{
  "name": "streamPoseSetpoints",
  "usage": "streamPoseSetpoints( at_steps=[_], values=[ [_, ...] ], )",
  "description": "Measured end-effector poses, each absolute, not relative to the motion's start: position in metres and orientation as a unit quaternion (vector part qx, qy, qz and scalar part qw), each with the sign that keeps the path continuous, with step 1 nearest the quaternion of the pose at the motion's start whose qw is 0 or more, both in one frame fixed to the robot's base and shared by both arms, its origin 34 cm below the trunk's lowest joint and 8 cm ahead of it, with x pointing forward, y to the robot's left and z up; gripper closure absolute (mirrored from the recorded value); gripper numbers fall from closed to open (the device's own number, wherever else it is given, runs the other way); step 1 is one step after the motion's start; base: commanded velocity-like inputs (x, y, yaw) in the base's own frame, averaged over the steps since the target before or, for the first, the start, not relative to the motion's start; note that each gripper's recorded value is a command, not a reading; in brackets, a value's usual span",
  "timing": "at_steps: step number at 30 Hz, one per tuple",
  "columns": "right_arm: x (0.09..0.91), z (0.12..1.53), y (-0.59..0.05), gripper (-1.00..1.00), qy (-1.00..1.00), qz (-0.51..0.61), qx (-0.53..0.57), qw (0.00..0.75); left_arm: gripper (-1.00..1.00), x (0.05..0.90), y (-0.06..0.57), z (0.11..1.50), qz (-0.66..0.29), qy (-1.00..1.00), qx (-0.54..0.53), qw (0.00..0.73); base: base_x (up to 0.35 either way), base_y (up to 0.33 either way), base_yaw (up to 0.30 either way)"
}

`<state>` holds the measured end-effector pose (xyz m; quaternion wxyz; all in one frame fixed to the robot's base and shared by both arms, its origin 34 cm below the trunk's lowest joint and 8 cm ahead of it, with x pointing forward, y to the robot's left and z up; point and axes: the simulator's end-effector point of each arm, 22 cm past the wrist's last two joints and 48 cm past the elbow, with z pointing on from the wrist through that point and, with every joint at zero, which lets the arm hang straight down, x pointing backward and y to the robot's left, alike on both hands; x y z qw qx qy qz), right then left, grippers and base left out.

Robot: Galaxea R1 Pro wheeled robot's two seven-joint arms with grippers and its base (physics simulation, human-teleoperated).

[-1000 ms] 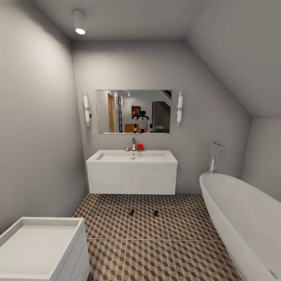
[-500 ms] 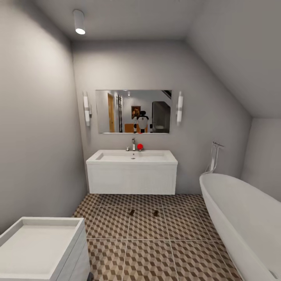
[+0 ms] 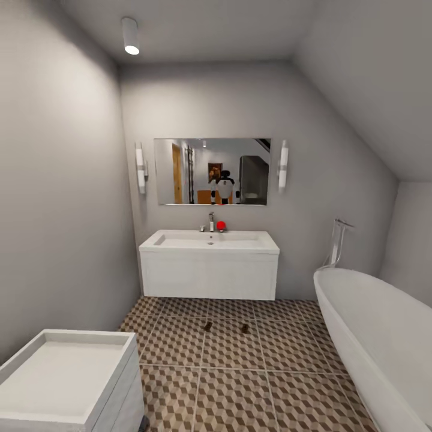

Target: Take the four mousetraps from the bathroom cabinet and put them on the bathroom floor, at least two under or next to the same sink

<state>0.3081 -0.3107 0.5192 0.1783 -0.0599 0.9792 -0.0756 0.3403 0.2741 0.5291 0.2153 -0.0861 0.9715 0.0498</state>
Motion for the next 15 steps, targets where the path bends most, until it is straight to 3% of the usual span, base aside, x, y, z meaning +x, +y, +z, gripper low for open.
streamPoseSetpoints(
  at_steps=[15],
  values=[
    [0.3062,0.5183,-0.3075,-1.0,0.98,-0.073,-0.06,0.175,-1.0,0.3402,0.2772,0.5291,0.051,0.971,-0.086,0.216,0.0,0.0,0.267]
  ],
)
